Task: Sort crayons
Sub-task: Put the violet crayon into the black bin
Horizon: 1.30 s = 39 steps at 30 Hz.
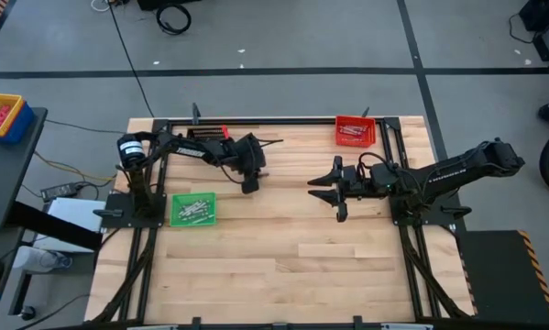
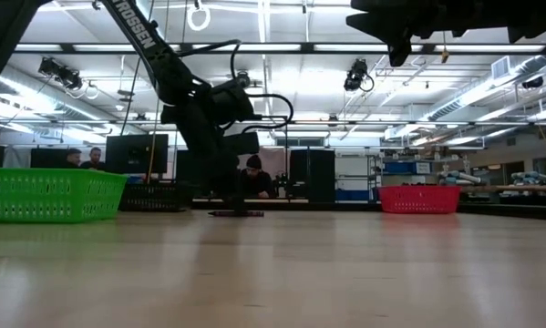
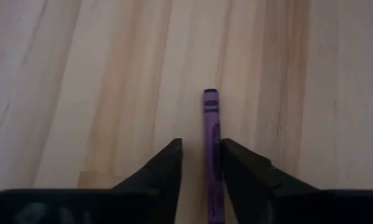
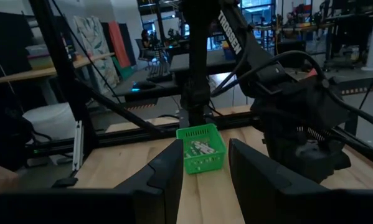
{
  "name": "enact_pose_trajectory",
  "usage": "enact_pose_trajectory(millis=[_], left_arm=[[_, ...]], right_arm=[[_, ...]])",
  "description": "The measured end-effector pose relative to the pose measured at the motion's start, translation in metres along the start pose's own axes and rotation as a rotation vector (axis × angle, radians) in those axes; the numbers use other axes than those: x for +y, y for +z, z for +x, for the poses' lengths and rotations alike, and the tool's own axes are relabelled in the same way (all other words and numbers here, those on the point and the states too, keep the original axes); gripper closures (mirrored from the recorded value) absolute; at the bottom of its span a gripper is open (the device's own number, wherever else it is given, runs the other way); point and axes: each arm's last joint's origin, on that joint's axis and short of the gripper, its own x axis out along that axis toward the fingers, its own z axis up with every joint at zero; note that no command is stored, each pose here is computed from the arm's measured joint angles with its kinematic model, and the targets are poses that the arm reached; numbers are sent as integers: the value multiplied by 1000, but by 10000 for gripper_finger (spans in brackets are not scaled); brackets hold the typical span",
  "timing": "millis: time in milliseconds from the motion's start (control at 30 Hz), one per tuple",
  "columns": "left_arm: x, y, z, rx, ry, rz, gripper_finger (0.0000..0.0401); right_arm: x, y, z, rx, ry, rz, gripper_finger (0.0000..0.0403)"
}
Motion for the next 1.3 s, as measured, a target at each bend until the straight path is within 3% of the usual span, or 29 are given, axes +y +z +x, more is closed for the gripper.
enact_pose_trajectory(millis=[300, 533, 733, 900, 1067, 1200, 1300], left_arm=[[2, -2, 1, 8, 3, 10, 381], [1, -1, -14, 23, 2, 17, 360], [8, 1, -77, 18, 35, 90, 363], [34, -17, -123, 87, 143, 65, 365], [81, -43, -149, 121, 287, -74, 366], [108, -67, -149, 146, 339, -182, 366], [112, -83, -137, 133, 302, -222, 366]], right_arm=[[0, 0, 0, 0, 0, 0, 270], [0, -2, 0, 17, -2, -11, 270], [-1, -3, 0, 31, -26, -52, 270], [-2, -4, 0, 38, -64, -84, 270], [-3, -4, 0, 38, -86, -85, 270], [-3, -4, 0, 37, -86, -85, 270], [-3, -4, 0, 37, -87, -85, 270]])
